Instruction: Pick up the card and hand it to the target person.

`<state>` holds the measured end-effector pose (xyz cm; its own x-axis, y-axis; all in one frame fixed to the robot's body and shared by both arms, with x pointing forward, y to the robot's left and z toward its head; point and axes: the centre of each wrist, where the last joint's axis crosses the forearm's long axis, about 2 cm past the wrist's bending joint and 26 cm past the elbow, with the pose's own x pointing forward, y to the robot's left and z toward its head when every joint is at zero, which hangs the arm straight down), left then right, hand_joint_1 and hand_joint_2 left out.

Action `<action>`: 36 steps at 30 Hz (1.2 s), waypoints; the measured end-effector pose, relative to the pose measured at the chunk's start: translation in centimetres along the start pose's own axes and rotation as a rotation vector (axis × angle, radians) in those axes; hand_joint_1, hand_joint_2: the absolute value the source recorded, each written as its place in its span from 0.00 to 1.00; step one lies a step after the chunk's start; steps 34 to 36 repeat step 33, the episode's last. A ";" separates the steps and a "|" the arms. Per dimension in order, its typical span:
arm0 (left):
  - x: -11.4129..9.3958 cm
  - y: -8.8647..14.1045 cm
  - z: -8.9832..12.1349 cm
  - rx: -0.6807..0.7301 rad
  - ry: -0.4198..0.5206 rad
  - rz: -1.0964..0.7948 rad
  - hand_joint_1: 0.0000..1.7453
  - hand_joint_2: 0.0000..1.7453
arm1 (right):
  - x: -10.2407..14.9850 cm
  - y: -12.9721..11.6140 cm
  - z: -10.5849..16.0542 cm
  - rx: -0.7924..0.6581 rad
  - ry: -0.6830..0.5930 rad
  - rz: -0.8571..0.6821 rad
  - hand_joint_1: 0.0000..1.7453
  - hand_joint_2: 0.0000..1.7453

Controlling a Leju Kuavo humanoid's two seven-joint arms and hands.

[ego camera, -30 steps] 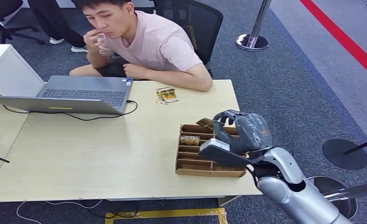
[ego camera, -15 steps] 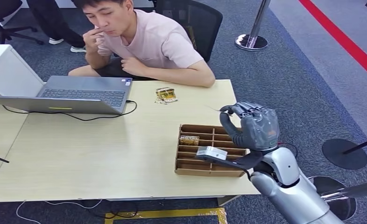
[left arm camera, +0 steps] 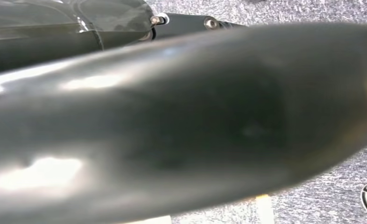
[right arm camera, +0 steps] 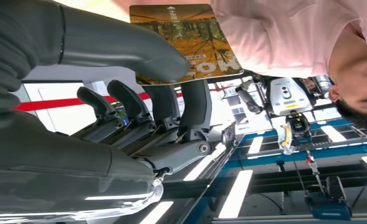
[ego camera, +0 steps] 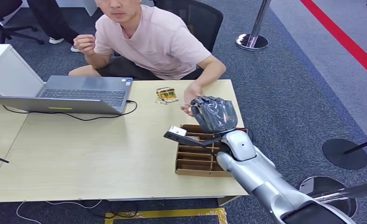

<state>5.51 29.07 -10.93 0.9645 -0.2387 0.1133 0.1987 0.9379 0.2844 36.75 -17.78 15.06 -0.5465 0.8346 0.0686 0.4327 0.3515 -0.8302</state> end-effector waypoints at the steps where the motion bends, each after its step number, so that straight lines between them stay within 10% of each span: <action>1: 0.0 0.0 0.0 -0.002 0.000 -0.001 0.00 0.00 | 0.0 0.2 -0.1 0.008 0.006 0.001 0.84 1.00; 4: 0.0 0.0 0.0 -0.008 0.000 -0.006 0.00 0.00 | -0.2 0.6 -0.4 0.030 0.019 0.001 0.84 1.00; 5: 0.0 0.0 0.0 -0.010 -0.001 -0.009 0.00 0.00 | -0.2 0.7 -0.5 0.035 0.020 0.001 0.63 1.00; 8: 0.0 0.0 0.0 -0.021 -0.002 -0.015 0.00 0.75 | -0.4 0.9 -0.8 0.050 0.025 0.002 0.00 1.00; 9: 0.0 0.0 0.0 -0.025 -0.002 -0.017 0.00 0.75 | -0.4 1.0 -0.9 0.055 0.027 0.002 0.00 1.00; 12: 0.0 0.1 0.0 -0.034 -0.009 -0.021 0.00 0.00 | -0.4 1.3 -1.1 0.071 0.031 -0.004 0.00 1.00; 36: -0.2 0.4 -0.1 -0.006 -0.007 0.003 0.00 0.00 | -5.5 -0.6 -2.4 -0.022 0.333 -0.235 0.00 1.00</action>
